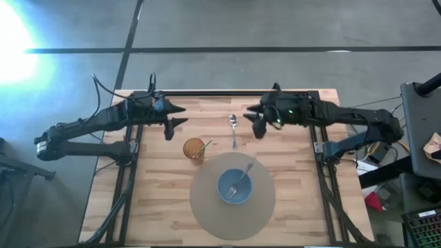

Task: Pick & Place Utensil
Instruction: Put the silver spoon into the blue bowl

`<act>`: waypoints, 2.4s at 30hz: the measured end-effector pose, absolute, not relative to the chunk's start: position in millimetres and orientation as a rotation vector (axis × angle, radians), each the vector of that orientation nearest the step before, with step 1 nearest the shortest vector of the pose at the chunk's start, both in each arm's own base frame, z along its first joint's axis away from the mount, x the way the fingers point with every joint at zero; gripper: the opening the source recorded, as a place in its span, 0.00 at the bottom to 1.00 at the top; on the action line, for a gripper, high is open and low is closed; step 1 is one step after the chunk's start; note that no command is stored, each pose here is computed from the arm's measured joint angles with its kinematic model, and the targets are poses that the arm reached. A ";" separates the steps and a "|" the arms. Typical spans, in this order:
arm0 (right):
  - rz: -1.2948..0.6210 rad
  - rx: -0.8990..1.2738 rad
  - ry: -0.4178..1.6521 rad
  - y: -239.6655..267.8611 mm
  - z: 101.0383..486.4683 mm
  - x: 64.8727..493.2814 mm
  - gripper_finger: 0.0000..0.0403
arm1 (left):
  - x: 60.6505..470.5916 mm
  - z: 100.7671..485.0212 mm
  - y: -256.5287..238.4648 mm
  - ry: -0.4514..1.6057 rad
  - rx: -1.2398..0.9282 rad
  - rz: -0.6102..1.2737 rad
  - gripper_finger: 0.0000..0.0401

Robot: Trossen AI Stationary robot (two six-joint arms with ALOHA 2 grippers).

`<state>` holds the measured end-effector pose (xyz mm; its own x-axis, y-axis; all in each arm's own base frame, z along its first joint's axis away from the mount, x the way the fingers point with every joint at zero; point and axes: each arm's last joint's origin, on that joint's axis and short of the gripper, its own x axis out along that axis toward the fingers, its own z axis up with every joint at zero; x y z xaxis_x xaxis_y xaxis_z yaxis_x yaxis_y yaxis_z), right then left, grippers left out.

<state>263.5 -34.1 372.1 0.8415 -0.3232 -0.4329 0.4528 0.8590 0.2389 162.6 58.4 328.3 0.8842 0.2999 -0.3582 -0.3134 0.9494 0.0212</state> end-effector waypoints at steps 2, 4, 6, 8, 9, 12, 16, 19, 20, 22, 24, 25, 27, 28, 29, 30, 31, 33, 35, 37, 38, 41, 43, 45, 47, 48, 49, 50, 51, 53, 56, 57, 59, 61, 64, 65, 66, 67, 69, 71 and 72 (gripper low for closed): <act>-0.511 0.332 0.480 -42.0 372.6 266.2 0.43 | 161.2 326.6 58.0 0.383 -0.065 0.323 0.48; -0.552 0.337 0.555 -48.6 370.3 270.0 0.45 | 160.4 325.6 57.5 0.393 -0.089 0.326 0.48; -0.578 0.360 0.596 -53.2 365.7 275.6 0.47 | 159.2 324.3 57.0 0.406 -0.103 0.328 0.48; -0.597 0.388 0.621 -55.9 358.8 282.1 0.48 | 158.7 323.8 56.8 0.408 -0.103 0.328 0.48; -0.601 0.400 0.629 -56.6 355.7 285.5 0.49 | 158.1 322.6 56.6 0.409 -0.104 0.328 0.48; -0.628 0.444 0.650 -58.9 346.1 293.6 0.49 | 156.6 316.0 56.1 0.410 -0.104 0.328 0.48; -0.658 0.490 0.680 -61.1 333.4 304.4 0.49 | 156.0 304.8 55.8 0.394 -0.104 0.329 0.48; -0.661 0.485 0.725 -61.9 329.4 311.3 0.48 | 155.7 298.3 55.7 0.373 -0.107 0.330 0.48; -0.665 0.482 0.743 -62.3 329.2 312.9 0.48 | 155.1 297.2 55.5 0.368 -0.109 0.330 0.48; -0.680 0.476 0.793 -64.3 327.3 316.0 0.48 | 154.2 295.2 55.1 0.363 -0.115 0.331 0.48; -0.696 0.471 0.840 -66.8 325.1 319.4 0.48 | 153.6 295.0 54.6 0.353 -0.121 0.330 0.48; -0.701 0.470 0.854 -68.1 324.4 321.5 0.48 | 153.4 293.8 54.4 0.350 -0.124 0.330 0.48; -0.710 0.470 0.873 -70.7 323.1 325.2 0.48 | 153.2 290.7 54.0 0.344 -0.125 0.328 0.48; -0.714 0.469 0.883 -71.8 321.3 327.6 0.48 | 153.3 288.4 54.1 0.340 -0.125 0.328 0.48; -0.716 0.470 0.891 -72.9 319.3 330.0 0.48 | 153.4 285.3 54.1 0.342 -0.126 0.328 0.48; -0.709 0.478 0.905 -74.0 316.7 332.0 0.48 | 153.4 282.4 54.1 0.342 -0.129 0.328 0.48; -0.698 0.491 0.920 -74.8 313.5 334.4 0.48 | 153.3 280.3 54.0 0.345 -0.132 0.328 0.48; -0.677 0.552 0.939 -76.6 307.8 338.3 0.48 | 152.8 276.8 53.9 0.349 -0.134 0.329 0.48; -0.665 0.618 0.953 -78.9 302.8 342.1 0.48 | 152.8 274.3 53.8 0.351 -0.132 0.328 0.48; -0.655 0.653 0.965 -81.0 298.9 345.6 0.48 | 152.7 272.0 53.8 0.351 -0.130 0.328 0.48; -0.657 0.663 0.972 -82.1 296.4 347.0 0.48 | 152.7 272.1 53.8 0.342 -0.126 0.327 0.48; -0.676 0.684 0.975 -84.9 292.1 350.5 0.48 | 151.7 271.5 53.4 0.336 -0.120 0.326 0.48; -0.686 0.694 0.979 -87.2 288.7 353.8 0.48 | 151.1 272.1 53.2 0.332 -0.109 0.324 0.48; -0.692 0.694 0.992 -88.9 283.6 358.3 0.48 | 150.1 273.0 52.8 0.326 -0.101 0.323 0.48; -0.689 0.698 1.005 -90.1 278.6 364.0 0.48 | 148.9 274.0 52.4 0.320 -0.094 0.322 0.48; -0.680 0.705 1.014 -90.5 276.2 367.2 0.48 | 148.2 274.6 52.2 0.317 -0.091 0.321 0.48; -0.669 0.713 1.022 -91.0 274.0 370.7 0.48 | 147.4 275.2 51.9 0.313 -0.089 0.321 0.48; -0.655 0.720 1.031 -91.7 271.8 374.6 0.48 | 146.7 275.8 51.6 0.308 -0.087 0.321 0.48; -0.649 0.720 1.039 -92.8 269.9 377.9 0.48 | 145.7 276.7 51.2 0.302 -0.086 0.321 0.48; -0.653 0.719 1.057 -95.6 264.6 384.6 0.48 | 143.9 278.1 50.6 0.292 -0.084 0.321 0.48; -0.670 0.712 1.109 -101.1 257.3 391.8 0.48 | 140.4 280.5 49.3 0.274 -0.081 0.320 0.48; -0.679 0.712 1.137 -102.4 253.4 393.6 0.48 | 139.1 281.4 48.9 0.268 -0.080 0.320 0.48; -0.698 0.708 1.185 -105.5 244.9 397.3 0.48 | 136.7 282.4 48.0 0.262 -0.079 0.320 0.48; -0.714 0.704 1.230 -106.9 235.1 400.9 0.48 | 134.3 283.3 47.2 0.257 -0.078 0.320 0.48; -0.725 0.703 1.259 -108.9 223.3 406.0 0.48 | 130.9 284.0 46.0 0.254 -0.077 0.320 0.48; -0.727 0.702 1.269 -109.2 219.3 407.2 0.48 | 129.8 284.2 45.6 0.254 -0.077 0.321 0.48; -0.730 0.702 1.277 -109.5 215.3 408.5 0.48 | 128.9 284.0 45.2 0.257 -0.078 0.320 0.48; -0.735 0.704 1.284 -109.8 212.1 409.3 0.48 | 128.2 284.0 45.0 0.257 -0.078 0.320 0.48; -0.747 0.712 1.297 -110.4 205.6 410.9 0.48 | 126.7 284.3 44.5 0.257 -0.078 0.320 0.48; -0.754 0.717 1.303 -111.0 202.0 412.3 0.48 | 126.0 284.6 44.2 0.254 -0.077 0.320 0.48; -0.756 0.718 1.305 -111.4 200.5 413.1 0.48 | 125.7 284.6 44.1 0.254 -0.077 0.320 0.48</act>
